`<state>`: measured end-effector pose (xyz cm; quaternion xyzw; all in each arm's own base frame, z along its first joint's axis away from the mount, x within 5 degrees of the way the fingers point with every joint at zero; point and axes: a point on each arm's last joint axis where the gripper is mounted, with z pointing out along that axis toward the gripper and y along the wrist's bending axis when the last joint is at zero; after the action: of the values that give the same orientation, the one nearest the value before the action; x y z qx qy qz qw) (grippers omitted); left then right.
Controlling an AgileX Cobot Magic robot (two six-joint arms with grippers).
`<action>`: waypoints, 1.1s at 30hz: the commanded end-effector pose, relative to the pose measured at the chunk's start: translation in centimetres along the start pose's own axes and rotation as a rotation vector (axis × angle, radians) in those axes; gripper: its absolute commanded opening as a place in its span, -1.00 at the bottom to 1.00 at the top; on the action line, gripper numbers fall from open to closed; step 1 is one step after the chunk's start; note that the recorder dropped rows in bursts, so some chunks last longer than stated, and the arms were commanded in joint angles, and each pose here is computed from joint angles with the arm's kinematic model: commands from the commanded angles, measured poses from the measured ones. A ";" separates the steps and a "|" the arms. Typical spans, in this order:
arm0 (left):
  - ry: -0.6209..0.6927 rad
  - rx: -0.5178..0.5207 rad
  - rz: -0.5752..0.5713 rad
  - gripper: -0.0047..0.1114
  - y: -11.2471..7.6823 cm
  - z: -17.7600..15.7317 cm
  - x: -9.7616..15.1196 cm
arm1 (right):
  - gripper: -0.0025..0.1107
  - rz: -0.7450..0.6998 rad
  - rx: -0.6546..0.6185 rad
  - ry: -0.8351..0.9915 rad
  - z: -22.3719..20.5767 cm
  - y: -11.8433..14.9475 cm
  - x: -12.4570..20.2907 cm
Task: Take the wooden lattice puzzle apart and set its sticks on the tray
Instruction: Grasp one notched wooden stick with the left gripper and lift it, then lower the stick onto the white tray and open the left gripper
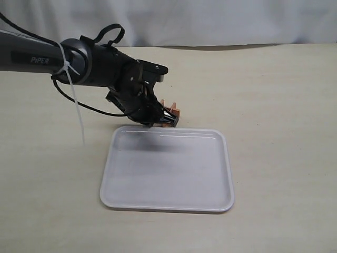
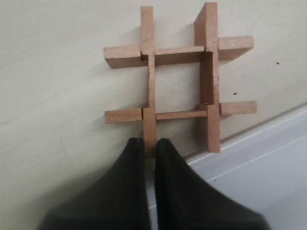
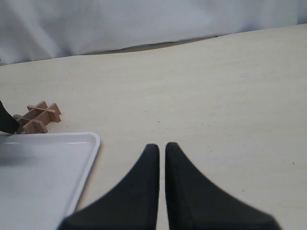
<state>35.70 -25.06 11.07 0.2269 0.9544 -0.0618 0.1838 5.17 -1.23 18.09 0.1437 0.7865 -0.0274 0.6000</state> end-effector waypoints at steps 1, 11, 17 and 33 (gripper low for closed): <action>-0.009 -0.003 0.000 -0.92 0.1 -0.1 -0.3 | -0.88 -0.014 0.005 -0.006 0.0 0.0 0.0; -0.140 -0.013 0.041 -0.92 0.2 -7.5 -2.4 | -0.88 -0.014 0.005 -0.006 0.0 0.0 0.0; 0.146 0.028 0.288 -0.92 -1.8 -12.3 0.8 | -0.88 -0.014 0.005 -0.006 0.0 0.0 0.0; 0.327 0.163 0.297 -0.90 -2.5 -9.1 5.4 | -0.88 -0.014 0.005 -0.006 0.0 0.0 0.0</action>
<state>26.99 -23.23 17.49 0.3791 0.9221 -0.0774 0.0063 5.17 -1.23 18.09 0.1437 0.7865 -0.0274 0.6000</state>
